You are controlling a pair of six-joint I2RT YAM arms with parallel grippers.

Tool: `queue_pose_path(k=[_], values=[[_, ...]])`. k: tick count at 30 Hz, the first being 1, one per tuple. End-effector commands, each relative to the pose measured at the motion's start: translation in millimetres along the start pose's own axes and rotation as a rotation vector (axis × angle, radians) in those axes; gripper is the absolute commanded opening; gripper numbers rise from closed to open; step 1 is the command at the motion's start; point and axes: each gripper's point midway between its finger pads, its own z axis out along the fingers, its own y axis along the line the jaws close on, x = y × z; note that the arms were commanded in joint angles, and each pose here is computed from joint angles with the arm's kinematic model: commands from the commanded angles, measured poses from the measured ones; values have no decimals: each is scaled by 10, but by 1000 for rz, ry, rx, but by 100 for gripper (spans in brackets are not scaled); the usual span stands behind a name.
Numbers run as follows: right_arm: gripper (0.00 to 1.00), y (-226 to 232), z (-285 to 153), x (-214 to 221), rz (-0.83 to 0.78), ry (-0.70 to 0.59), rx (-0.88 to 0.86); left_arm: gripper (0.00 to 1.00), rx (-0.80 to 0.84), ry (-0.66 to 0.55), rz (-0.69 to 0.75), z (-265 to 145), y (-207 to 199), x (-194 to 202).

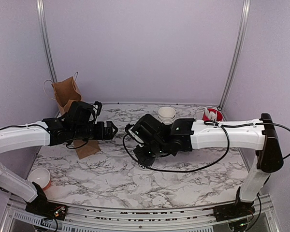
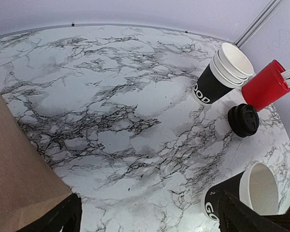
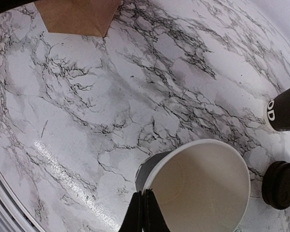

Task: Pack the takeout coffee

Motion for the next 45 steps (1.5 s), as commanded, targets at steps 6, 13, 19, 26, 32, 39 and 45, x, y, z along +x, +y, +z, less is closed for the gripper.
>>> queue_pose_path(k=[6, 13, 19, 26, 32, 39, 45], values=[[0, 244, 33, 55, 54, -3, -62, 99, -5, -4, -4, -44, 3, -65], [0, 333, 93, 138, 27, 20, -60, 99, 3, -4, -2, -42, -11, -65], [0, 356, 122, 170, 15, 30, -64, 99, 12, -13, -7, -49, -31, -90], [0, 378, 155, 205, 14, 45, -72, 99, 16, -14, -8, -44, -39, -94], [1, 382, 151, 193, 12, 47, -74, 99, 21, -15, -9, -40, -49, -96], [11, 384, 118, 176, 16, 50, -75, 99, 22, -13, -9, -44, -47, -87], [21, 377, 17, 81, 27, 27, -82, 99, 26, -13, -12, -43, -52, -86]])
